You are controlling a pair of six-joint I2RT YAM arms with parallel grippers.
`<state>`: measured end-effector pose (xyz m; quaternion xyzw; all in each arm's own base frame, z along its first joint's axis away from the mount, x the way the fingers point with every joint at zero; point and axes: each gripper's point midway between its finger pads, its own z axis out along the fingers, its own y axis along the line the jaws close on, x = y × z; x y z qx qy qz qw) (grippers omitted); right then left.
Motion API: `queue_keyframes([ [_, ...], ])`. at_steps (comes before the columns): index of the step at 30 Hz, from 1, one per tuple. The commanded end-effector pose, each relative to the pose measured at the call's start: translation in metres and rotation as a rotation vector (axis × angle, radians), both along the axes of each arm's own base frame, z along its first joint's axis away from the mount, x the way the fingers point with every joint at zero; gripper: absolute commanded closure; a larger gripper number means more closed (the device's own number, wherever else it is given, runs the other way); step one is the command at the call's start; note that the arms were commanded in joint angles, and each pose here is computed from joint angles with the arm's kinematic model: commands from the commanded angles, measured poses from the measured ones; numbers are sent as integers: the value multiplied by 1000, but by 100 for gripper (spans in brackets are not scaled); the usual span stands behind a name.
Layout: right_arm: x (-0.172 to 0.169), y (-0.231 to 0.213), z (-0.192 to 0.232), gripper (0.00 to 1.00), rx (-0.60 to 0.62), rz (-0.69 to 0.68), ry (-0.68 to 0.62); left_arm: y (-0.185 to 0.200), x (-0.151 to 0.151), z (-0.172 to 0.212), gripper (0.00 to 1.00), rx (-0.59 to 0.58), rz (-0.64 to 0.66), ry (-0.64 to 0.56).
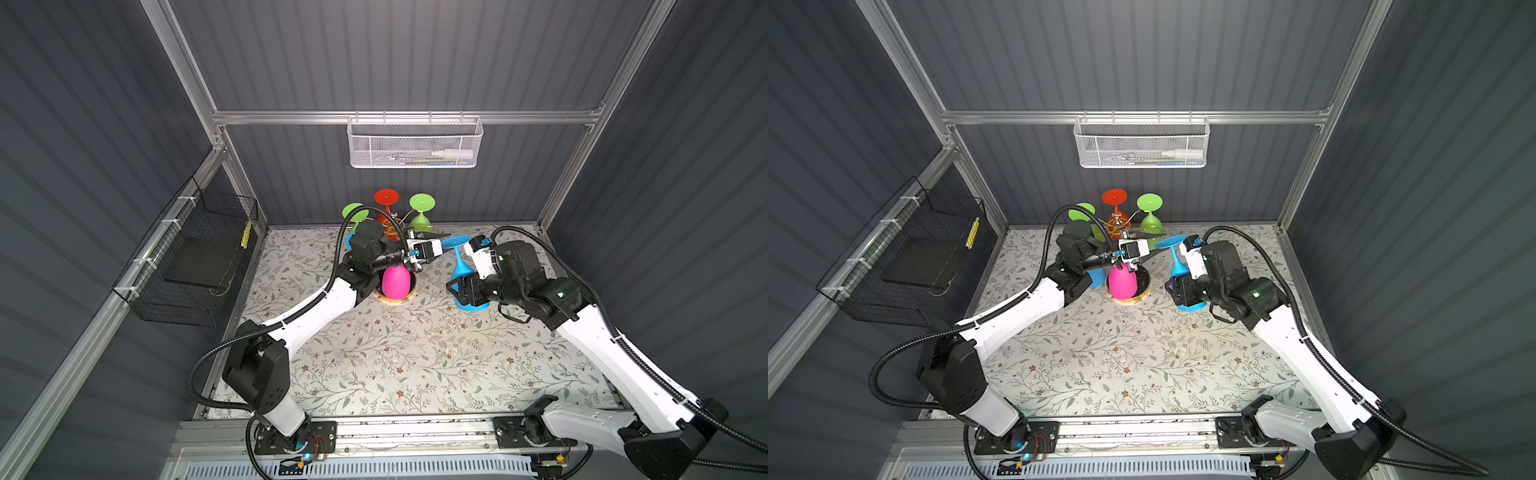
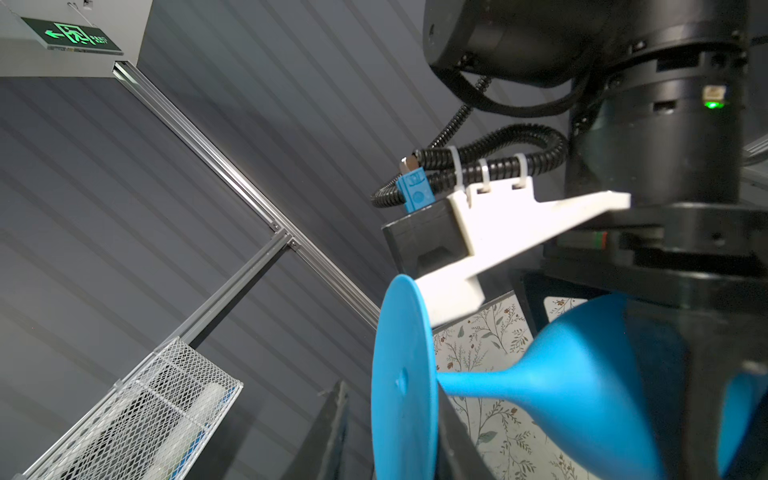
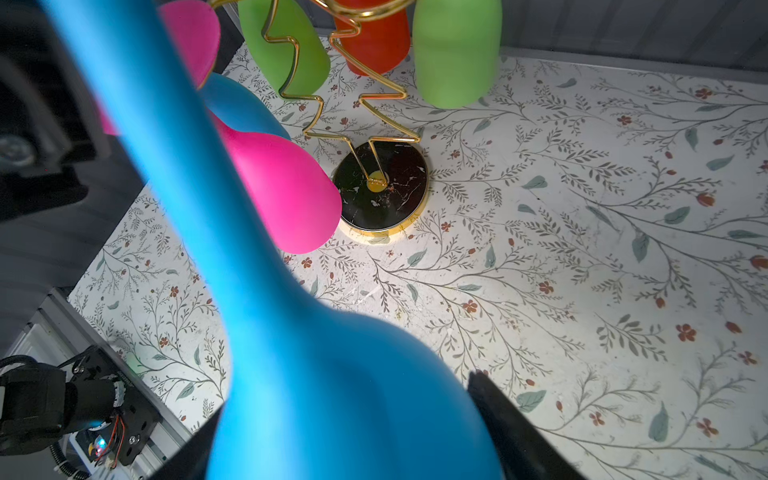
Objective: Take the wine glass off the wine glass rack
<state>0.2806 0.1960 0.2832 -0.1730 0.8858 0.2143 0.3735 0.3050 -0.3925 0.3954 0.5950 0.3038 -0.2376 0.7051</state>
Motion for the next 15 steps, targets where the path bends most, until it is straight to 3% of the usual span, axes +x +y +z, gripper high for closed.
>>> queue_keyframes([
  [1, 1, 6, 17, 58, 34, 12, -30, -2, -4, 9, 75, -19, -17, -21],
  [4, 0, 6, 19, 58, 35, 14, -33, -3, -4, 7, 92, -7, -19, -15],
  [5, 0, 6, 20, 58, 37, 14, -34, -3, -4, 6, 93, -5, -20, -15],
  [12, -2, 9, 19, 58, 37, 22, -29, -2, -5, 7, 92, -4, -18, -20],
  [15, -2, 10, 20, 50, 42, 21, -31, -2, -3, 7, 92, 0, -8, -24],
])
